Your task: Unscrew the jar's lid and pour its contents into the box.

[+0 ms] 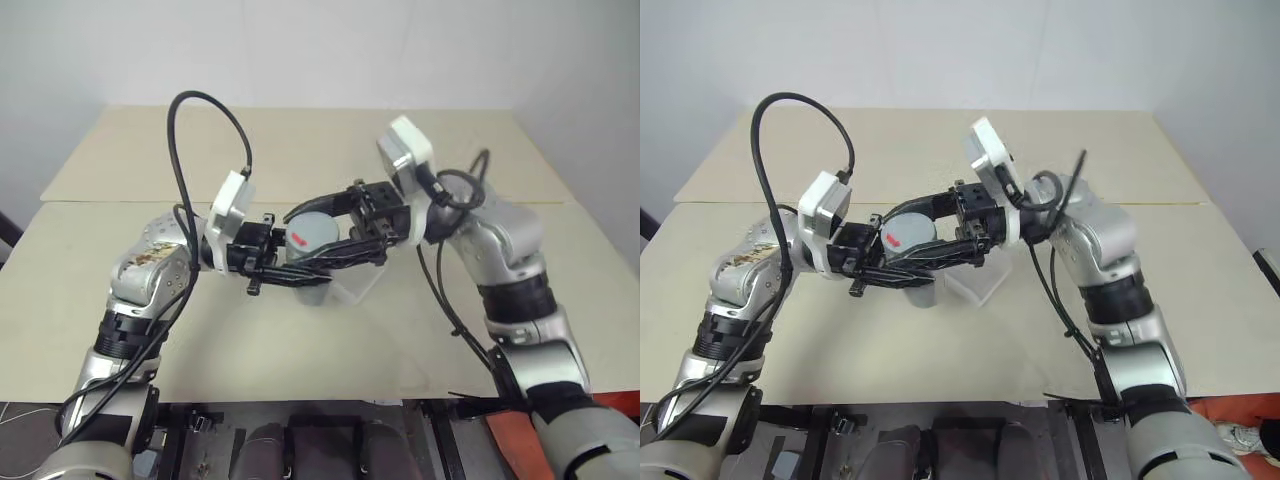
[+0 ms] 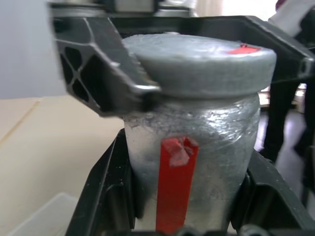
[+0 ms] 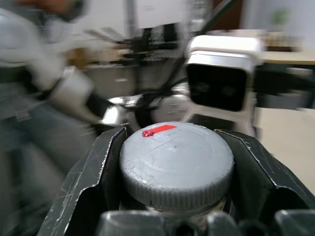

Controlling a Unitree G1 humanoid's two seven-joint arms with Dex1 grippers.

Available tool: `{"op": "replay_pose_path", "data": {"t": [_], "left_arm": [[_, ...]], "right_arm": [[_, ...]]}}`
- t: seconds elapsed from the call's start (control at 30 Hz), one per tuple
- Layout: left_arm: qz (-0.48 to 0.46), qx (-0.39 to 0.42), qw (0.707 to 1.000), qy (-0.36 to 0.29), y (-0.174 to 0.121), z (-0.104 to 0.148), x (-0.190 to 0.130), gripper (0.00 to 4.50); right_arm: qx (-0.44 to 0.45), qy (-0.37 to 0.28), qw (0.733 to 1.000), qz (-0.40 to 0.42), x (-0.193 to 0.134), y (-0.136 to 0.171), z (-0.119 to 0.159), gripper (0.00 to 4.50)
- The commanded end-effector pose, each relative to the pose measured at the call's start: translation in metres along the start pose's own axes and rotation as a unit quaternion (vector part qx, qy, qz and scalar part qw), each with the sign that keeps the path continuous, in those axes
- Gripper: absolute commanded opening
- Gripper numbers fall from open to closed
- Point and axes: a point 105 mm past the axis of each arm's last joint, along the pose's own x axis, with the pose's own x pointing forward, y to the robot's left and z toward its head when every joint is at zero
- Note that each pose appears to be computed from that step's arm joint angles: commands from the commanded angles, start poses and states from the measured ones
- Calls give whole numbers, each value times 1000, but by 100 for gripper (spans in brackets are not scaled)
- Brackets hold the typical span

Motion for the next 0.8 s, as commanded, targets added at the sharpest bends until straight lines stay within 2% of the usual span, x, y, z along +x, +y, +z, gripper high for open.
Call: {"op": "replay_pose_path", "data": {"t": [0.03, 0.07, 0.13, 0.27, 0.43, 0.57, 0.67, 0.8], "left_arm": [[-49, 20, 999, -3, -12, 8, 2, 191], [-43, 22, 999, -3, -10, 8, 3, 191], [-24, 24, 999, -7, -7, 8, 2, 191], [39, 31, 999, -2, 2, 5, -1, 191], [98, 27, 995, 7, 10, 0, -13, 191], [130, 22, 991, 16, 14, -7, -22, 191], [139, 21, 990, 18, 17, -9, -24, 191], [142, 22, 989, 19, 22, -11, -22, 191]], "right_arm": [[-43, 1, 998, 48, -4, 4, 8, 278], [-48, 2, 998, 42, -3, 1, 7, 278], [-56, 3, 998, 16, -2, -5, 6, 349], [-76, 12, 996, -55, -15, -5, 1, 449], [-90, 26, 978, -184, -40, 2, 2, 449], [-96, 38, 962, -251, -48, 8, 4, 449], [-96, 38, 957, -273, -44, 11, 8, 449], [-92, 32, 959, -268, -20, 13, 11, 449]]}}
